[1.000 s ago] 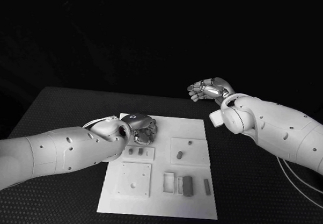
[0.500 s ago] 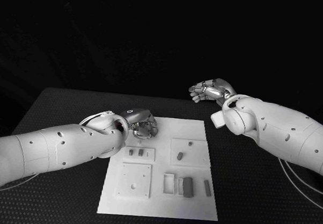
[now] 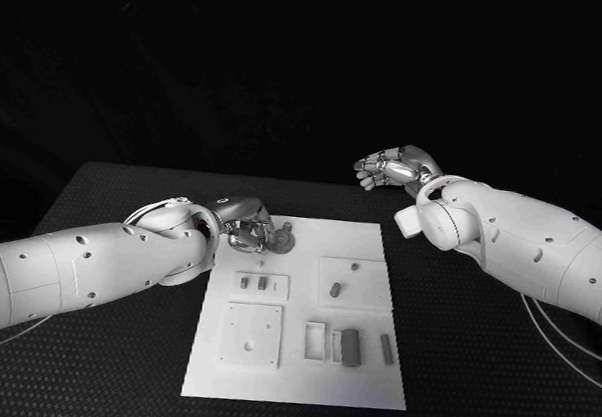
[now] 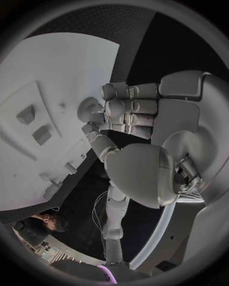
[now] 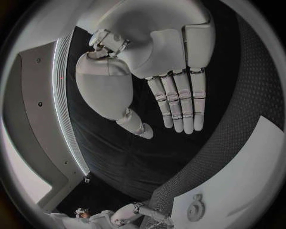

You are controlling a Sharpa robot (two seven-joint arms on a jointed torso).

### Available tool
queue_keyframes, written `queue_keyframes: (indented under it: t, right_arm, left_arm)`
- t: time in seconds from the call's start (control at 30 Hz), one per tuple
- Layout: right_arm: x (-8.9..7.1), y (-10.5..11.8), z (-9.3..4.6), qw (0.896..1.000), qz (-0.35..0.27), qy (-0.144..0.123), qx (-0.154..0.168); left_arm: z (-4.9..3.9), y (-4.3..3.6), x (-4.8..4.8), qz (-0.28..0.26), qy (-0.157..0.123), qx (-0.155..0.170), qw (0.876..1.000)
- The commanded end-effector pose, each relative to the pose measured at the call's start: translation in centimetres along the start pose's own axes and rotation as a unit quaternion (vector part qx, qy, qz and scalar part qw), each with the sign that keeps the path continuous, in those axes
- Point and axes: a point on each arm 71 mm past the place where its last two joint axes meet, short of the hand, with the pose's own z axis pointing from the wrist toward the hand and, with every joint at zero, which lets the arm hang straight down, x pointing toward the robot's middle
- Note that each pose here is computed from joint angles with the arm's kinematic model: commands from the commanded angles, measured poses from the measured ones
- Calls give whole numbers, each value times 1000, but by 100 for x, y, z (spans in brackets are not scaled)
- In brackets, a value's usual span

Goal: Assemble the parts on the task board

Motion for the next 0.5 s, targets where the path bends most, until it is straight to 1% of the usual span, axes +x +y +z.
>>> queue_keyframes:
  t: [0.03, 0.17, 0.33, 0.5]
  right_arm:
    - [10, 8, -2, 1000, -2, 6, -4]
    - [18, 12, -2, 1000, -2, 7, -5]
    - [12, 10, -2, 1000, -2, 6, -4]
    - [-2, 3, -3, 1000, -3, 4, -4]
  left_arm:
    - [-22, 26, 6, -5, 14, -2, 1000]
    - [-43, 87, -3, -5, 16, -9, 1000]
    - [-50, 122, -1, -3, 15, -12, 1000]
    - [-59, 156, 37, -4, 24, -16, 1000]
